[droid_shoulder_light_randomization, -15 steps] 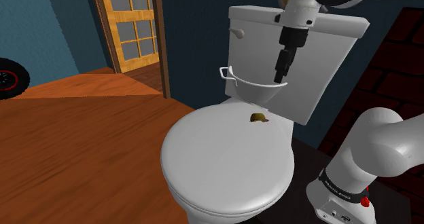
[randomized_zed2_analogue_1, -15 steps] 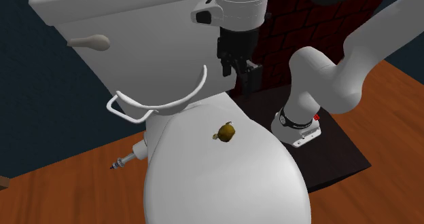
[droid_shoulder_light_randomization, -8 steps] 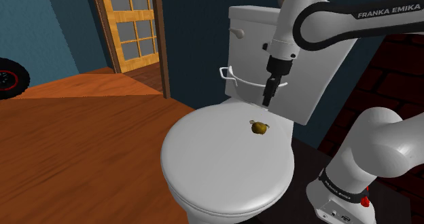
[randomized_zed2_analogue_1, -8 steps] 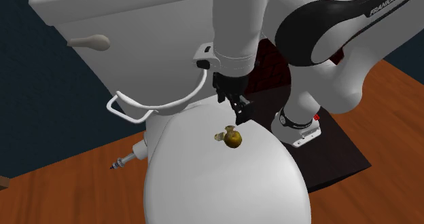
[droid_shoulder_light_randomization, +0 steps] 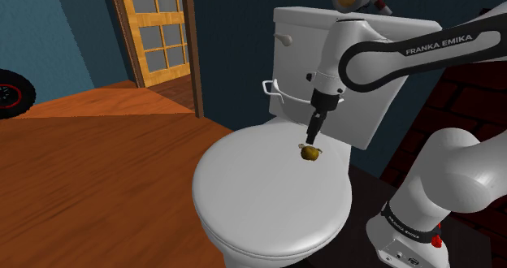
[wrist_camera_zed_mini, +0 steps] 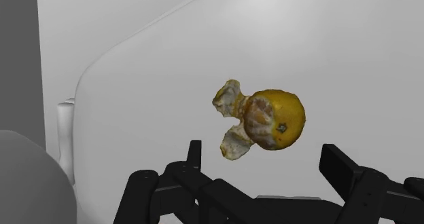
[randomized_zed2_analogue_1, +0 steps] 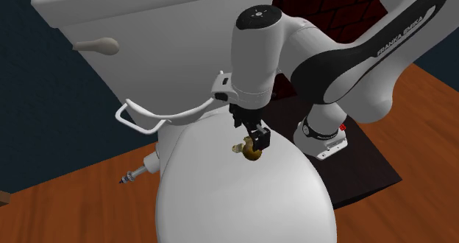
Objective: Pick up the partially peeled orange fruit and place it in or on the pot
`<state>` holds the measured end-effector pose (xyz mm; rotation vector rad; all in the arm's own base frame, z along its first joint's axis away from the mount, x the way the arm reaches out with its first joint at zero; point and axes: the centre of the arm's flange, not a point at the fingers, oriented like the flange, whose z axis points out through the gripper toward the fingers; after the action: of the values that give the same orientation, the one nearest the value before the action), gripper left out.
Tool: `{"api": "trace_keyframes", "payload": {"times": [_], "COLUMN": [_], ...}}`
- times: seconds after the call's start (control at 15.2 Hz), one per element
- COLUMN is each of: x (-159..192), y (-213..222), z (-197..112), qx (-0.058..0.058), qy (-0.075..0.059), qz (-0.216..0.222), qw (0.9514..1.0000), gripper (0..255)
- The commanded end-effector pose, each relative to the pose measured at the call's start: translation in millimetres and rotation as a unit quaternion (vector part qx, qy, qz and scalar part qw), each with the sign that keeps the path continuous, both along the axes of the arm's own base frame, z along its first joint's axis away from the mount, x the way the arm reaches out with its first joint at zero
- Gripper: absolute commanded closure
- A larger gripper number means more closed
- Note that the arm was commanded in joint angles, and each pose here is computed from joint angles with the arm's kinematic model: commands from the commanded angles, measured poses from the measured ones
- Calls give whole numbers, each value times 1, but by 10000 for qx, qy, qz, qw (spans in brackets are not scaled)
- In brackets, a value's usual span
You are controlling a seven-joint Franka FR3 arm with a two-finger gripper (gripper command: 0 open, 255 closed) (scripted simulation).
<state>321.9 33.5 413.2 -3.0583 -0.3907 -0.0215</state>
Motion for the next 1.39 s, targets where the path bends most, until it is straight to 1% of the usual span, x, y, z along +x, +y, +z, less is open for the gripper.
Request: {"api": "trace_keyframes", "payload": {"times": [0.0, 0.59, 0.66, 1.25, 1.32], "x": [0, 0, 0, 0, 0], "y": [-1, 0, 0, 0, 0], "z": [-11, -14, -14, -14, -14], "qx": [0, 0, 0, 0, 0], "qy": [-4, -3, -3, -3, -3], "qz": [1, 1, 1, 1, 1], "qw": [10000, 10000, 10000, 10000, 10000], "gripper": [0, 0, 255, 255, 0]}}
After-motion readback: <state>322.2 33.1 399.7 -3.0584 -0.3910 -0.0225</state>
